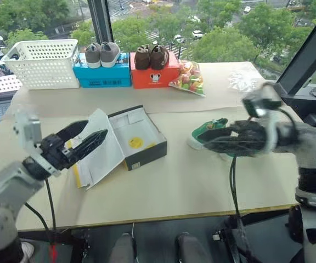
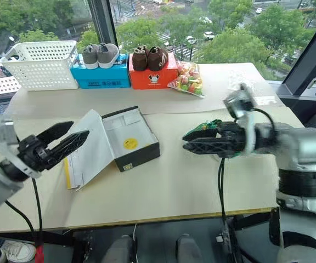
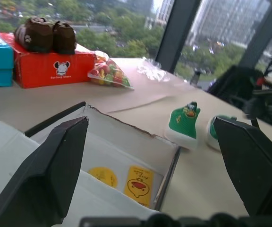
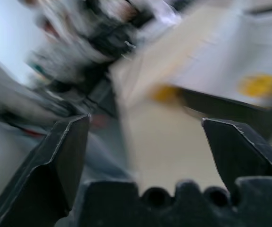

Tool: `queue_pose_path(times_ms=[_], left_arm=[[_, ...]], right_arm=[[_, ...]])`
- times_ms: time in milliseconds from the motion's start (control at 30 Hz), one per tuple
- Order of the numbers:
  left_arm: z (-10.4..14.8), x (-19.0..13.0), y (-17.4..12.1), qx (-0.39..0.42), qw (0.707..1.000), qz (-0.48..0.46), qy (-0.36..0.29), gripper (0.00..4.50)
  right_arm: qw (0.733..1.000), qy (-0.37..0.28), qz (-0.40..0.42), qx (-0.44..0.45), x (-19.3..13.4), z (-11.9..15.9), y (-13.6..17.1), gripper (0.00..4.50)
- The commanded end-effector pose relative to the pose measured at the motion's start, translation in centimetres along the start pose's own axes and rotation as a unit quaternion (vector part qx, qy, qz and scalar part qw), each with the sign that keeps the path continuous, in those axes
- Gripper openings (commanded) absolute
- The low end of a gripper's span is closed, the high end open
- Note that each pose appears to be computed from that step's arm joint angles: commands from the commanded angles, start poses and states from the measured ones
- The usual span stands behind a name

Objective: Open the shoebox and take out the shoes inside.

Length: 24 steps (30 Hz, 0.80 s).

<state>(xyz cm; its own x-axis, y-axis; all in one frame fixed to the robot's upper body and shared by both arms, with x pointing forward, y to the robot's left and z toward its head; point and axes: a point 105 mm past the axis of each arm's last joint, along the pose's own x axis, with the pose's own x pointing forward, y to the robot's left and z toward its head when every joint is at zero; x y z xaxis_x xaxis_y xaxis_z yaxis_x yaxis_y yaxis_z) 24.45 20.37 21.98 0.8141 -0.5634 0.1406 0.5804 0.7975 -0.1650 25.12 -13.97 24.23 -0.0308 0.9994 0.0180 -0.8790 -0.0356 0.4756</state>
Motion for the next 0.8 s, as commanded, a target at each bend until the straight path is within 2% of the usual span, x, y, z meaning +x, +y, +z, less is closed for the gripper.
queue_pose_path(times_ms=[33,167,200,233,300,333,433,500,600,800], left_arm=[[-1.5,-1.5,-1.2,0.004,0.999,0.027,0.019,4.5],[-2.3,-2.6,0.2,0.021,0.993,0.119,-0.008,4.5],[-3.1,-3.0,0.8,0.023,0.986,0.162,-0.006,4.5],[-3.9,-3.4,1.3,0.035,0.98,0.198,-0.005,4.5],[-5.3,-4.1,1.9,0.048,0.968,0.248,0.0,4.5],[-5.8,-4.3,2.0,0.059,0.963,0.264,0.002,4.5],[-7.4,-5.3,2.2,0.088,0.949,0.302,0.009,4.5],[-8.6,-5.9,1.9,0.091,0.943,0.319,0.016,4.5],[-9.4,-6.0,0.9,0.103,0.939,0.329,0.017,4.5],[-10.2,-5.2,0.5,0.134,0.931,0.338,0.011,4.5]], right_arm=[[0.995,-0.029,-0.093,0.028,-0.7,-2.7,-0.8,4.45],[0.976,-0.075,-0.203,0.018,-1.3,-4.6,-2.9,4.45],[0.954,-0.111,-0.277,-0.004,-2.1,-4.6,-4.8,4.45],[0.915,-0.159,-0.371,-0.025,-3.6,-4.3,-6.8,4.45],[0.824,-0.204,-0.525,-0.06,-7.0,-4.4,-9.0,4.45],[0.794,-0.194,-0.568,-0.092,-7.9,-4.7,-9.1,4.45],[0.743,-0.152,-0.632,-0.156,-8.6,-6.9,-8.5,4.45],[0.729,-0.133,-0.648,-0.176,-8.3,-8.4,-8.1,4.45],[0.722,-0.113,-0.651,-0.204,-7.3,-9.8,-7.7,4.45],[0.686,-0.104,-0.68,-0.237,-7.0,-10.8,-7.7,4.45]])
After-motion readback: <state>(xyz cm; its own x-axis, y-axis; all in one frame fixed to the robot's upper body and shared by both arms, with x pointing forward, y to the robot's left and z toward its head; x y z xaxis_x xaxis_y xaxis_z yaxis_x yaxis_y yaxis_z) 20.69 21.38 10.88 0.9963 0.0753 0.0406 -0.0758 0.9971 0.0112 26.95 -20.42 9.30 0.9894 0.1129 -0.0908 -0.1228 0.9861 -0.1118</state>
